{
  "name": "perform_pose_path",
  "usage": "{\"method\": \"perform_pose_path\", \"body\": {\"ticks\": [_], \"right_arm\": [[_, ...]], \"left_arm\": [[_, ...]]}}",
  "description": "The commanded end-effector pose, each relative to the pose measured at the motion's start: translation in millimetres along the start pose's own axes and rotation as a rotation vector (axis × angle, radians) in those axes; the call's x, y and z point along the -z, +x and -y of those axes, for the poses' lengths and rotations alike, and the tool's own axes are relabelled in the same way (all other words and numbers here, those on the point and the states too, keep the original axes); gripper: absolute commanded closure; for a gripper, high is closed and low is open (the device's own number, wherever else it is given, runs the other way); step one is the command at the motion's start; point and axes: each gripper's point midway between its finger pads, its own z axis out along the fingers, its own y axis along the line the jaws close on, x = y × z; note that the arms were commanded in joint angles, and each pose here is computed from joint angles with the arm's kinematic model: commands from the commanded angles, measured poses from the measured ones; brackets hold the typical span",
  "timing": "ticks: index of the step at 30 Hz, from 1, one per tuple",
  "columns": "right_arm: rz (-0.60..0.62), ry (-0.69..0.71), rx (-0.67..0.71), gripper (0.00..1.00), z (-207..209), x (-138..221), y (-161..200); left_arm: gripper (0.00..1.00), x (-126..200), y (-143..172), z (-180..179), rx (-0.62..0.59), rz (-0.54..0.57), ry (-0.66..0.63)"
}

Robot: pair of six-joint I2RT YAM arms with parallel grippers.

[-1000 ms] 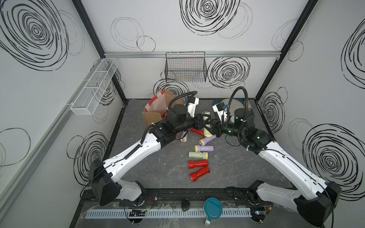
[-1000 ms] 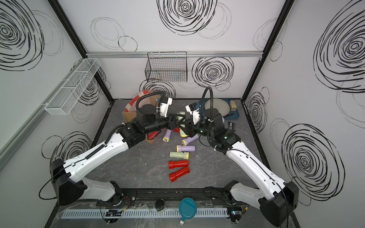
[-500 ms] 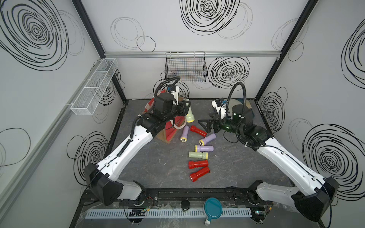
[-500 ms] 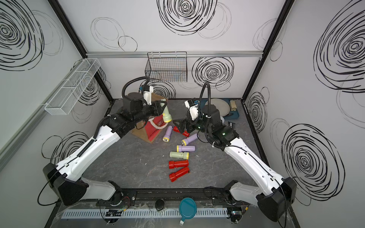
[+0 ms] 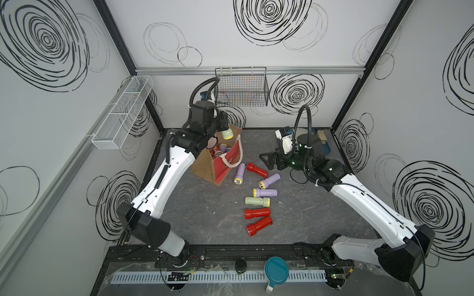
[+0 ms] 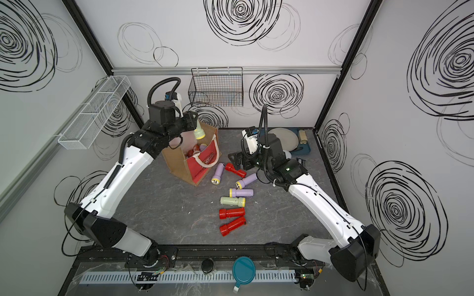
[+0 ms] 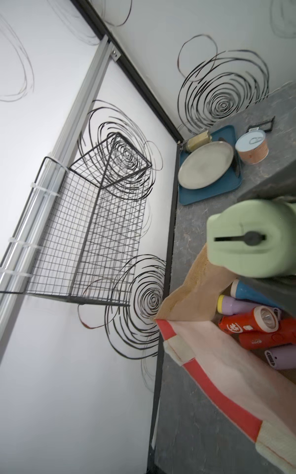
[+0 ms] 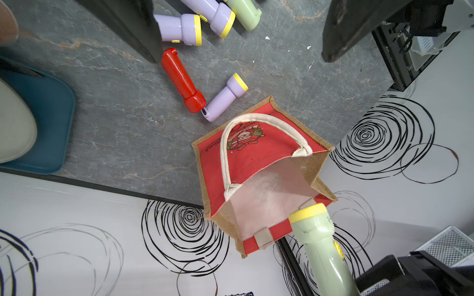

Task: Put the flashlights into the tote bags
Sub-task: Place the flashlight in the canvas bag.

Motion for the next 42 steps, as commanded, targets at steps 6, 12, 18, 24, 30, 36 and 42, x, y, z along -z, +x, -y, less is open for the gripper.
{"method": "perform_pose_path", "body": {"ticks": [6, 12, 18, 24, 30, 36, 42], "right_arm": [[-0.026, 0.066, -0.015, 0.0, 12.0, 0.1, -2.0], [-0.047, 0.097, -0.027, 0.0, 18.3, -2.3, 2.1], [-0.086, 0.139, -0.049, 0.0, 27.4, -5.4, 13.9], [-0.114, 0.164, -0.069, 0.0, 33.0, -10.5, 20.7], [-0.111, 0.164, -0.08, 0.0, 33.3, -14.5, 19.3], [-0.123, 0.173, -0.085, 0.0, 35.1, -16.0, 20.4], [-0.143, 0.187, -0.085, 0.0, 38.1, -15.2, 24.4]], "left_arm": [[1.0, -27.5, -10.6, -27.8, -0.079, 0.024, -0.187], [1.0, -59.3, 17.3, -49.6, -0.142, -0.069, -0.305], [1.0, -92.1, 60.4, -76.4, -0.174, -0.178, -0.398], [1.0, -116.4, 93.7, -88.1, -0.161, -0.248, -0.42], [1.0, -133.3, 114.5, -98.9, -0.149, -0.289, -0.446], [0.86, -133.6, 116.3, -101.0, -0.15, -0.29, -0.456], [0.46, -117.3, 96.1, -93.8, -0.141, -0.249, -0.434]]}}
